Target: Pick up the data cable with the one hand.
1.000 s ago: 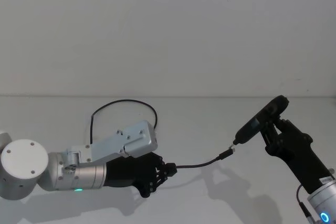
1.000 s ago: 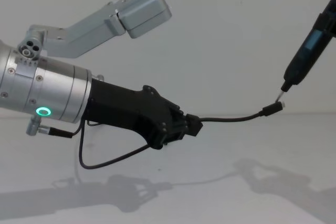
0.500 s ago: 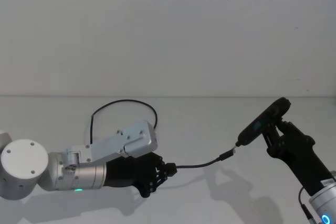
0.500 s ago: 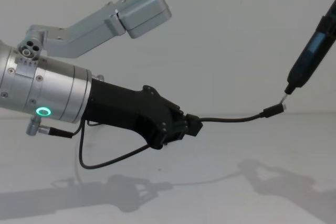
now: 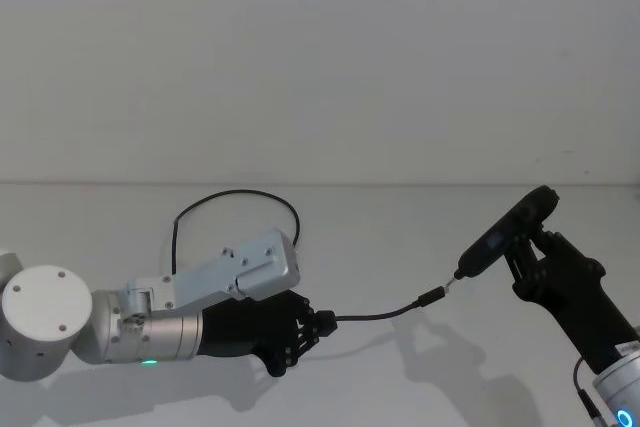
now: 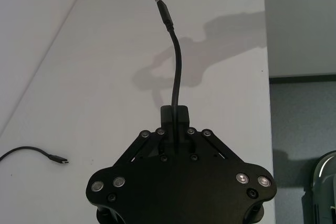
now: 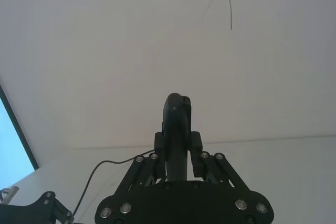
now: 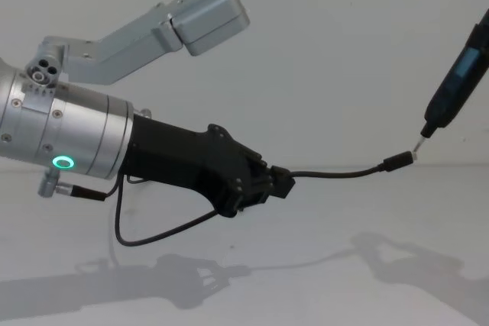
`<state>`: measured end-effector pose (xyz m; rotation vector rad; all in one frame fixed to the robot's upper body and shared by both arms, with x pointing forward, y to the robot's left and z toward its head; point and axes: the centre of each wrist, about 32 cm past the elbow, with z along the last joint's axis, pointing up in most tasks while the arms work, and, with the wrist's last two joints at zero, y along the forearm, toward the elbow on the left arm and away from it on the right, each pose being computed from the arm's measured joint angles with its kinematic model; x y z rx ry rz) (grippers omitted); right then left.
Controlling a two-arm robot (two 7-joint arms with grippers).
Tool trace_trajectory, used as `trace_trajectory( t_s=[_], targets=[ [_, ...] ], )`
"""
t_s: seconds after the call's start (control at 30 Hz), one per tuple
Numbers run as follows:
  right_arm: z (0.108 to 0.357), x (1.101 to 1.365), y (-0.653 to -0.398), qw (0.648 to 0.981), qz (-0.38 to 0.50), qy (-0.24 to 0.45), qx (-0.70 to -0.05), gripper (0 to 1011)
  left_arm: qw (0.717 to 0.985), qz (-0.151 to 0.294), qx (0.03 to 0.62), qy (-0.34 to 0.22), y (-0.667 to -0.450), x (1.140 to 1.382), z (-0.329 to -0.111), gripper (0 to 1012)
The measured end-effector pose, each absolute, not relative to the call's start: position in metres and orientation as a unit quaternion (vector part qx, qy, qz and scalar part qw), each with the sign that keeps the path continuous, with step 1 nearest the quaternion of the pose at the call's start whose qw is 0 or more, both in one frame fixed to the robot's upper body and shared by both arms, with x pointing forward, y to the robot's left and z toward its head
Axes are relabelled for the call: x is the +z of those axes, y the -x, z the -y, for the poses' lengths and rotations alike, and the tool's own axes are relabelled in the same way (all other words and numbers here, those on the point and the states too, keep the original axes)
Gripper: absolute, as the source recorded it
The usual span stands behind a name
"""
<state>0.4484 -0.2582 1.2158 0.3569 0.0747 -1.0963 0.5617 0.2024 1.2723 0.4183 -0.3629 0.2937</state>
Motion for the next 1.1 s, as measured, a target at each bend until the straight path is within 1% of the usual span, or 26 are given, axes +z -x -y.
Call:
trace_trajectory(
  t_s=[1.1],
  targets=[
    [0.2588,1.2149,-0.4487,0.838,-0.033,-0.168,-0.517,269,0.951,0.179,0.144,-0.206,-0.5617,1.2724,-0.2025,49]
  ],
)
